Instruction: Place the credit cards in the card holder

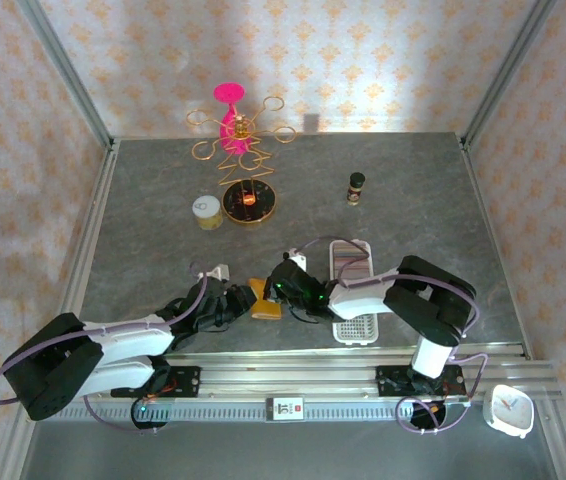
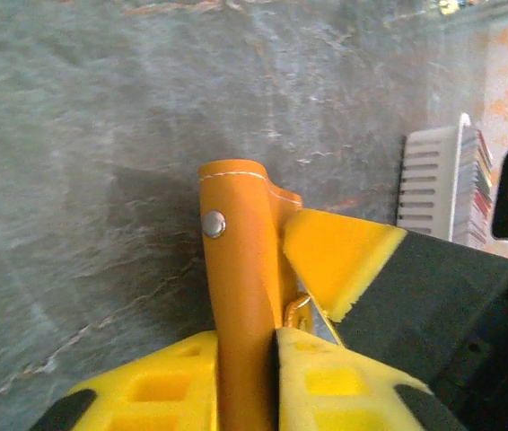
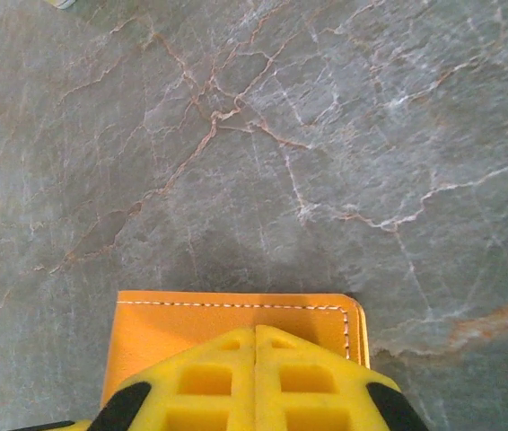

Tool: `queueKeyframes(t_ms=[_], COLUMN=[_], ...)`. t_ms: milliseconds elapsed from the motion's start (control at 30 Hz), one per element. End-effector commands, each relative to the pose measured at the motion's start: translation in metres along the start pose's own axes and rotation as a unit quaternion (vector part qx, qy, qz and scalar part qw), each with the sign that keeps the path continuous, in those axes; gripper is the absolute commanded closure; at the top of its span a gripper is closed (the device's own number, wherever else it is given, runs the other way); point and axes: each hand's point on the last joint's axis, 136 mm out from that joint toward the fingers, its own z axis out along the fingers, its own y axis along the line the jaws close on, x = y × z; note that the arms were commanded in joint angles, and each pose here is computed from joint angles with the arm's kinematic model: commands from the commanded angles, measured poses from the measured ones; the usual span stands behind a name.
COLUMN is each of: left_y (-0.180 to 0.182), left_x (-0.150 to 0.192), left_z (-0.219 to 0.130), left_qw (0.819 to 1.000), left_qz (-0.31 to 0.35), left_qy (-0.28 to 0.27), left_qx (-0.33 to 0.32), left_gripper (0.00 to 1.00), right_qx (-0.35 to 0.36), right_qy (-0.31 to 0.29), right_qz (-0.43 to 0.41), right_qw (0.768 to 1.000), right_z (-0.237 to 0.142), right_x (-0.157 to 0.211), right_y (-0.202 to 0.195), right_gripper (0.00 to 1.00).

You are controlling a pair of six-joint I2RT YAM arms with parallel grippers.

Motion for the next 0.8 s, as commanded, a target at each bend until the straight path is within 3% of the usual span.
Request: queueKeyframes(t_ms=[0, 67, 267, 433, 467, 533, 600, 633, 767], left_y=[-0.036, -0.038, -0.037, -0.051, -0.056, -0.068, -0.085, -0.095, -0.129], left_x=[-0.004, -0.005, -0.02, -0.054, -0.06, -0.074, -0.082, -0.085, -0.097], left_z=[-0.002, -0.002, -0.006, -0.028, -0.034, -0.046, -0.054, -0.058, -0.07], left_qw=[0.998, 0.998, 0.997, 0.981, 0.977, 0.966, 0.957, 0.952, 0.932], left_qz=[0.002, 0.009, 0.073, 0.159, 0.175, 0.205, 0.235, 0.251, 0.304], left_qy=[-0.006, -0.006, -0.034, -0.1, -0.113, -0.143, -0.161, -0.168, -0.195], left_qx=[0.067, 0.07, 0.011, -0.052, -0.057, -0.063, -0.054, -0.043, -0.019], left_gripper=[0.88, 0.95, 1.0, 1.0, 1.0, 1.0, 1.0, 1.0, 1.0], right_qx=[-0.004, -0.013, -0.029, -0.051, -0.053, -0.042, -0.045, -0.045, -0.04], right_qy=[-0.011, -0.02, -0.085, -0.187, -0.205, -0.246, -0.278, -0.287, -0.296], right_qz=[0.009, -0.001, -0.046, -0.107, -0.12, -0.132, -0.157, -0.182, -0.271], right_qw=[1.0, 1.0, 0.995, 0.975, 0.97, 0.959, 0.947, 0.939, 0.915], right_z=[-0.011, -0.016, -0.051, -0.11, -0.121, -0.14, -0.162, -0.168, -0.176], right_x=[-0.004, -0.012, -0.048, -0.089, -0.096, -0.114, -0.131, -0.136, -0.145], right_y=[0.001, 0.01, 0.032, 0.045, 0.046, 0.042, 0.046, 0.048, 0.058], right_gripper=[1.0, 1.0, 0.99, 0.75, 0.67, 0.38, 0.26, 0.22, 0.22])
